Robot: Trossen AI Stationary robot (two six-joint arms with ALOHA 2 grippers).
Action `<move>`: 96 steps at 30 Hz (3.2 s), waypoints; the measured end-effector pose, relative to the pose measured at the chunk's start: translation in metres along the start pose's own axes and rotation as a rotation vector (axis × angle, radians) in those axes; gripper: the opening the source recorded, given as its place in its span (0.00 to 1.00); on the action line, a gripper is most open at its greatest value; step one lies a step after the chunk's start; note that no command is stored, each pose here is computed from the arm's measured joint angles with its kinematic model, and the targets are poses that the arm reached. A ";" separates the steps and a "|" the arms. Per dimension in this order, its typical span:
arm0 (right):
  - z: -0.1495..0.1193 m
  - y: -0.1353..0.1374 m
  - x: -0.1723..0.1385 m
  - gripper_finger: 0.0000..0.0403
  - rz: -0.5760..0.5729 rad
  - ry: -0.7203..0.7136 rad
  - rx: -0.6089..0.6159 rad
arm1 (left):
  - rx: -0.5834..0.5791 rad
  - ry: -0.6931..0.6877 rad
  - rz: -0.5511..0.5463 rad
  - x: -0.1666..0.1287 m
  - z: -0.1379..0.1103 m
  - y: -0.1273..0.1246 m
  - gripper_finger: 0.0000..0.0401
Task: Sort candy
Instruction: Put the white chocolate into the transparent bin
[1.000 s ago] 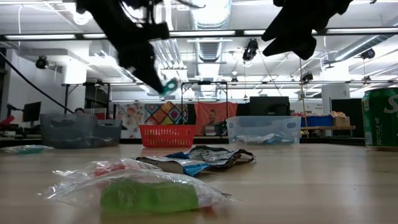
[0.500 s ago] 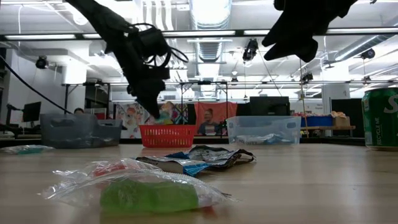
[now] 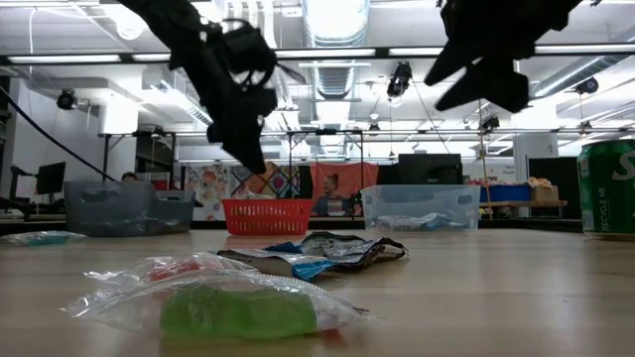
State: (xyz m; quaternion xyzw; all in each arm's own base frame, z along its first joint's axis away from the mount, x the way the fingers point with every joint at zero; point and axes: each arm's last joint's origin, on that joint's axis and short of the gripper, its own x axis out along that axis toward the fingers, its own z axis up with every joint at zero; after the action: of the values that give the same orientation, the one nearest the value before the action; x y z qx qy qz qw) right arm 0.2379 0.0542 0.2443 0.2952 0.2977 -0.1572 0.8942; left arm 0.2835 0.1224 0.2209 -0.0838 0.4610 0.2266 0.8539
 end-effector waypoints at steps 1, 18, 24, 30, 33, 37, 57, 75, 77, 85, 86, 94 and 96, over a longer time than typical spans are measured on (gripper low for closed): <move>-0.002 0.000 0.000 0.44 0.008 0.030 0.029 | -0.004 -0.016 -0.033 -0.004 0.001 -0.006 0.30; -0.072 0.022 0.020 0.41 -0.458 0.814 0.191 | 0.216 -0.223 -0.116 -0.061 -0.024 -0.138 0.26; -0.091 0.041 0.013 0.36 -0.673 0.907 0.071 | 0.204 -0.198 -0.114 -0.066 -0.034 -0.149 0.26; -0.111 0.049 0.015 0.38 -0.705 0.932 0.080 | 0.181 -0.198 -0.111 -0.066 -0.035 -0.149 0.26; -0.123 0.043 0.016 0.41 -0.716 0.941 0.099 | 0.178 -0.202 -0.103 -0.066 -0.034 -0.149 0.26; -0.132 0.032 0.023 0.45 -0.708 0.917 0.128 | 0.167 -0.208 -0.106 -0.066 -0.034 -0.149 0.26; -0.134 0.021 0.033 0.05 -0.596 0.774 0.010 | 0.115 -0.227 -0.120 -0.066 -0.033 -0.150 0.26; -0.004 0.035 0.029 0.06 -0.145 0.142 -0.362 | 0.105 -0.026 -0.088 -0.070 -0.064 -0.158 0.26; 0.019 0.022 0.027 0.06 -0.172 0.073 -0.381 | 0.070 0.055 -0.062 -0.073 -0.069 -0.154 0.26; 0.110 -0.093 0.015 0.06 -0.557 -0.078 -0.160 | -0.124 0.333 0.080 -0.078 -0.095 -0.139 0.26; 0.116 -0.109 0.015 0.06 -0.595 -0.075 -0.113 | -0.146 0.352 0.105 -0.078 -0.097 -0.137 0.26; 0.130 -0.189 0.025 0.09 -0.601 0.061 0.112 | -0.269 0.426 0.227 -0.078 -0.109 -0.129 0.26; 0.128 -0.196 0.032 0.09 -0.612 0.092 0.115 | -0.284 0.439 0.229 -0.077 -0.111 -0.130 0.26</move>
State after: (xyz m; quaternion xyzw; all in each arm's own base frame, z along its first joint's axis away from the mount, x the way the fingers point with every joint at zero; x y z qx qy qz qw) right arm 0.2293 -0.1803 0.2224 0.2490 0.4036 -0.4221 0.7726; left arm 0.2246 -0.0551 0.2136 -0.1968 0.6051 0.3603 0.6822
